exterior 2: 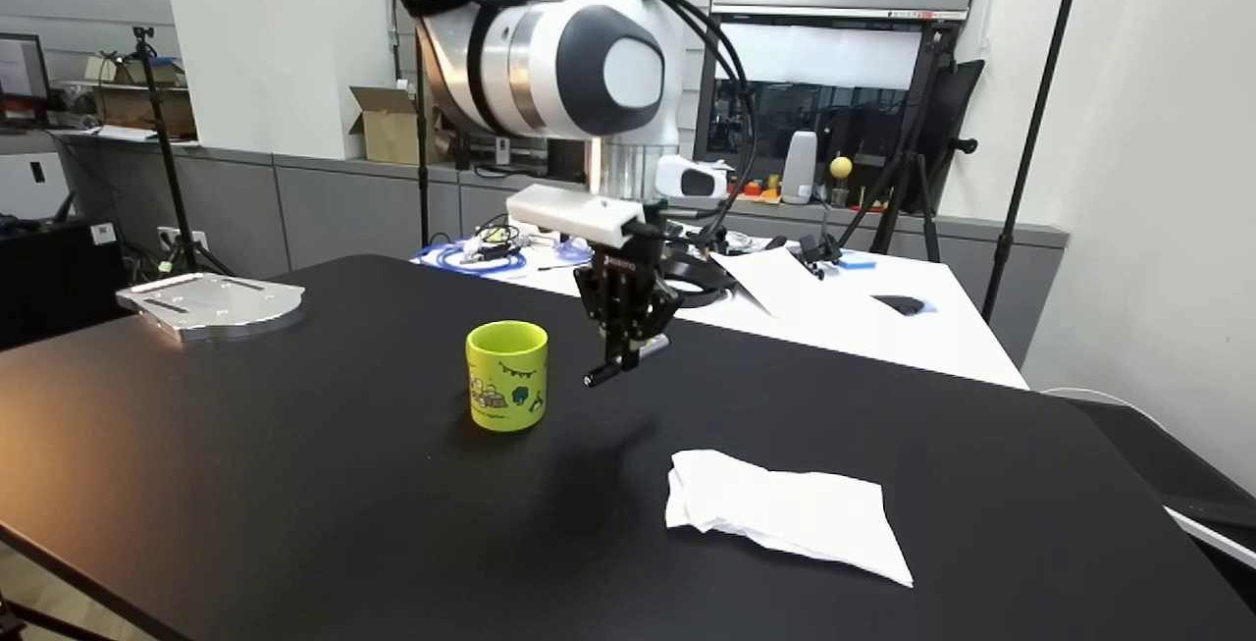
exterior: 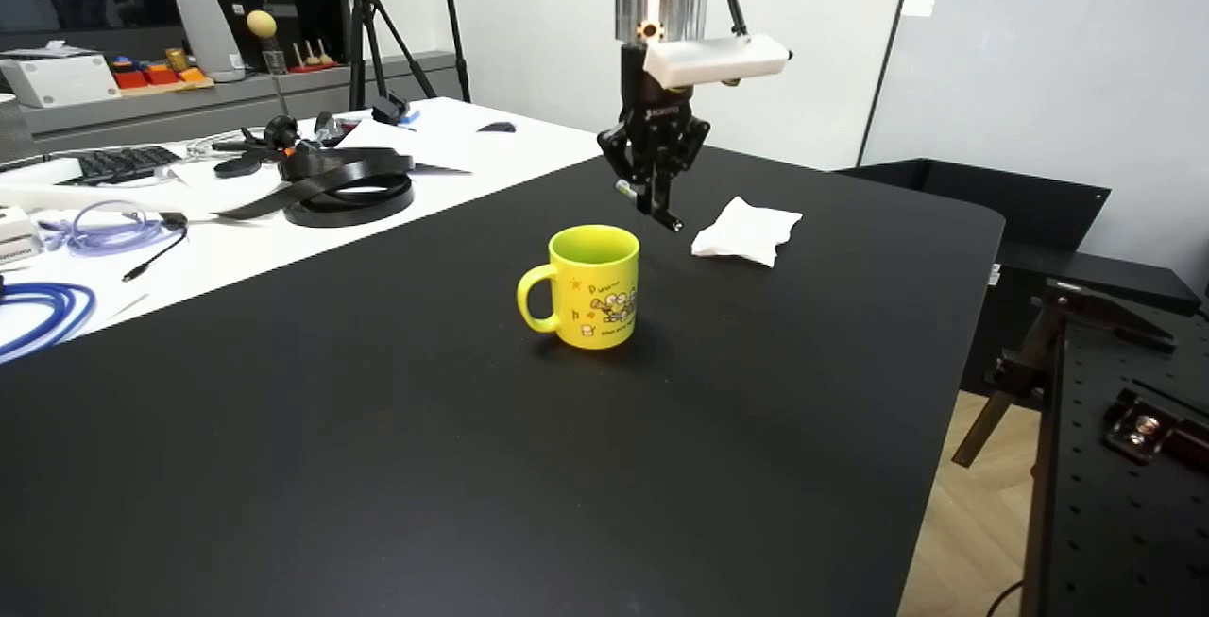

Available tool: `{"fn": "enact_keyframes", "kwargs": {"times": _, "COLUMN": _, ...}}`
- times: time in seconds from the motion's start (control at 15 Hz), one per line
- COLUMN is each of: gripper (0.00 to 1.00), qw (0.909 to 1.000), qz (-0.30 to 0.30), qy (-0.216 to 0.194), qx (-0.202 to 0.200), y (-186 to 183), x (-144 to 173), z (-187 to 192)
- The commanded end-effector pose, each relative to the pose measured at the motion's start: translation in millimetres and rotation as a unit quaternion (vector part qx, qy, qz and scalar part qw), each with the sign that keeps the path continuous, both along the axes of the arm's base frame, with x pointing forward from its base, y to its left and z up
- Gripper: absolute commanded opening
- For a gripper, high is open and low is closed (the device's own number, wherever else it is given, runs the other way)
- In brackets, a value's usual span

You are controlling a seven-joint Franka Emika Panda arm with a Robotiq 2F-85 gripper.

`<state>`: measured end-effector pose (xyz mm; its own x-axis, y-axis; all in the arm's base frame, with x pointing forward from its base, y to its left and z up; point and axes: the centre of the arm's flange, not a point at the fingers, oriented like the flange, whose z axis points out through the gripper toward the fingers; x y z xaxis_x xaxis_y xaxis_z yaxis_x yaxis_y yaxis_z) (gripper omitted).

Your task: Put the black marker in the mustard mug cup

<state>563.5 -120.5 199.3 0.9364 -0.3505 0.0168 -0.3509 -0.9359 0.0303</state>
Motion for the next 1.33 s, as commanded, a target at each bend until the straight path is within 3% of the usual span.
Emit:
{"fn": "enact_keyframes", "kwargs": {"times": 0.0, "gripper": 0.05, "qw": 0.9974, "qz": 0.017, "qy": 0.068, "qx": 0.013, "y": 34, "x": 8, "z": 51}}
{"fn": "enact_keyframes", "kwargs": {"times": 0.27, "gripper": 0.05, "qw": 0.9824, "qz": 0.042, "qy": 0.171, "qx": 0.063, "y": 74, "x": 7, "z": 87}}
{"fn": "enact_keyframes", "kwargs": {"times": 0.53, "gripper": 0.05, "qw": 0.9546, "qz": 0.086, "qy": 0.246, "qx": 0.145, "y": 109, "x": 7, "z": 112}}
{"fn": "enact_keyframes", "kwargs": {"times": 0.6, "gripper": 0.21, "qw": 0.9642, "qz": 0.078, "qy": 0.225, "qx": 0.117, "y": 107, "x": -11, "z": 93}}
{"fn": "enact_keyframes", "kwargs": {"times": 0.87, "gripper": 0.21, "qw": 0.9575, "qz": 0.091, "qy": 0.237, "qx": 0.136, "y": 114, "x": -6, "z": 109}}
{"fn": "enact_keyframes", "kwargs": {"times": 0.93, "gripper": 0.05, "qw": 0.9469, "qz": 0.103, "qy": 0.256, "qx": 0.165, "y": 113, "x": -6, "z": 104}}
{"fn": "enact_keyframes", "kwargs": {"times": 1.0, "gripper": 0.05, "qw": 0.9325, "qz": 0.116, "qy": 0.275, "qx": 0.203, "y": 111, "x": -4, "z": 99}}
{"fn": "enact_keyframes", "kwargs": {"times": 1.27, "gripper": 0.05, "qw": 0.8929, "qz": 0.139, "qy": 0.317, "qx": 0.288, "y": 106, "x": 0, "z": 83}}
